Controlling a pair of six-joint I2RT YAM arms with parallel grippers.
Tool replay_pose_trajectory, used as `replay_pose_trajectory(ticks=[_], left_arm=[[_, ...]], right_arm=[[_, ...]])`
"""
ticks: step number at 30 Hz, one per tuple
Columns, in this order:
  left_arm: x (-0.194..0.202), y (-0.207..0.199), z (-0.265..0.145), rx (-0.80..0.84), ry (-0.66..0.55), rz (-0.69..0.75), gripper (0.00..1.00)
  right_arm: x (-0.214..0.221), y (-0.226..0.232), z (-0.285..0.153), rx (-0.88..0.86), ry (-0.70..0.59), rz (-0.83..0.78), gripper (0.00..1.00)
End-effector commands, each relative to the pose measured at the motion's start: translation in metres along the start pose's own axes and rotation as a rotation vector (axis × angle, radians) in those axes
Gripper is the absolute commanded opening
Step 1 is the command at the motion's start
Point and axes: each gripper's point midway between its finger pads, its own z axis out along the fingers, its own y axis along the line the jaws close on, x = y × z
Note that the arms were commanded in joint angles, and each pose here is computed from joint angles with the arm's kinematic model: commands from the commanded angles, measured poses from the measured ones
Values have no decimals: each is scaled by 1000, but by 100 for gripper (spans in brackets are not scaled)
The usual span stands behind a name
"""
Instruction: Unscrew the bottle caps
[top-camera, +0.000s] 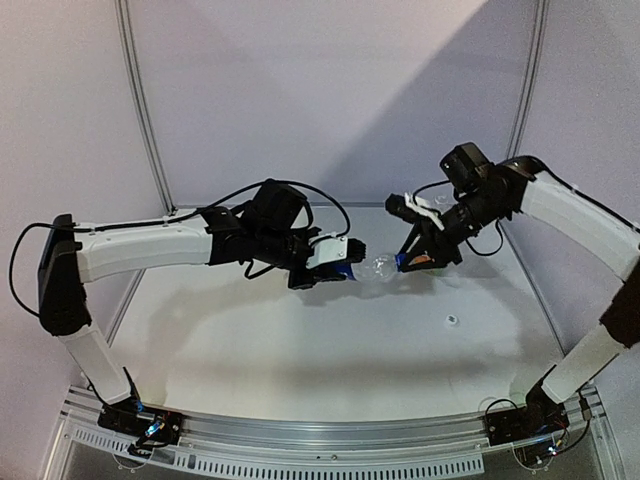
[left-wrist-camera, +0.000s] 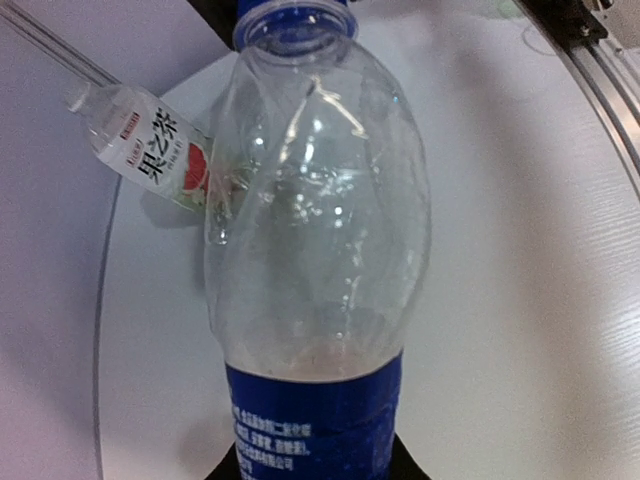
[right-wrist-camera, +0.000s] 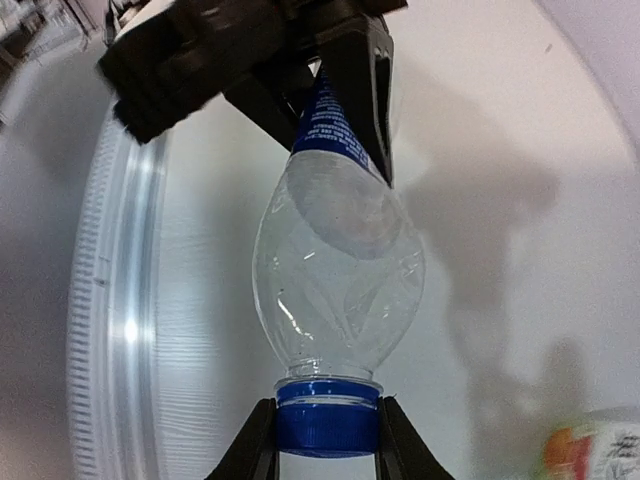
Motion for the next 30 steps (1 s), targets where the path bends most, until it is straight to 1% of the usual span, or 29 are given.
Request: replay_pose_trajectory(ticks=[1, 3, 4, 5, 6, 7, 8, 10, 12, 13, 16, 17, 18, 20, 22, 25, 26, 27, 28, 29, 30], left_arm=[[3, -8, 11, 82, 10, -28, 0], [3, -9, 12, 88, 7, -40, 0], [3, -9, 12, 90, 6, -47, 0], [2, -10, 13, 94, 3, -53, 0], [3, -11, 14, 98, 2, -60, 0], [2, -11, 14, 99, 1, -65, 0], [2, -10, 15, 98, -1, -66, 0], [2, -9, 16, 91, -1, -66, 0], [3, -7, 16, 83, 3, -63, 0], [4, -6, 16, 80, 6, -62, 0], [8, -8, 15, 84, 17, -61, 0], [9, -8, 14, 84, 21, -61, 0], [10, -8, 13, 82, 26, -61, 0], [14, -9, 11, 80, 34, -60, 0], [17, -7, 9, 63, 45, -62, 0], [20, 3, 6, 8, 63, -71, 0], [20, 7, 5, -18, 65, -67, 0], [21, 11, 4, -41, 70, -63, 0], [21, 15, 4, -63, 71, -57, 0], [21, 18, 2, -83, 73, -49, 0], [21, 20, 1, -95, 74, -38, 0]], right_arm=[[-25, -31, -15, 467, -68, -712, 0], [-41, -32, -32, 668, -161, -961, 0], [-42, -26, -35, 742, -182, -1120, 0], [-46, -21, -38, 814, -222, -1237, 0], [-45, -13, -39, 867, -242, -1363, 0], [-43, -5, -36, 887, -270, -1449, 0], [-40, -1, -32, 898, -279, -1514, 4], [-31, 7, -25, 847, -285, -1535, 33], [-21, 13, -22, 776, -253, -1515, 47], [-16, 14, -21, 745, -232, -1497, 51], [-5, 20, -29, 684, -171, -1408, 71], [-4, 23, -35, 673, -159, -1373, 76], [-1, 26, -38, 641, -150, -1309, 79], [4, 36, -49, 595, -133, -1202, 89], [12, 43, -57, 536, -102, -1054, 94], [15, 44, -67, 463, -87, -687, 95], [14, 42, -67, 423, -75, -521, 95], [11, 41, -66, 368, -79, -329, 94], [8, 45, -65, 298, -82, -217, 92], [7, 44, -53, 198, -68, -65, 90], [2, 47, -49, 123, -76, 37, 89]])
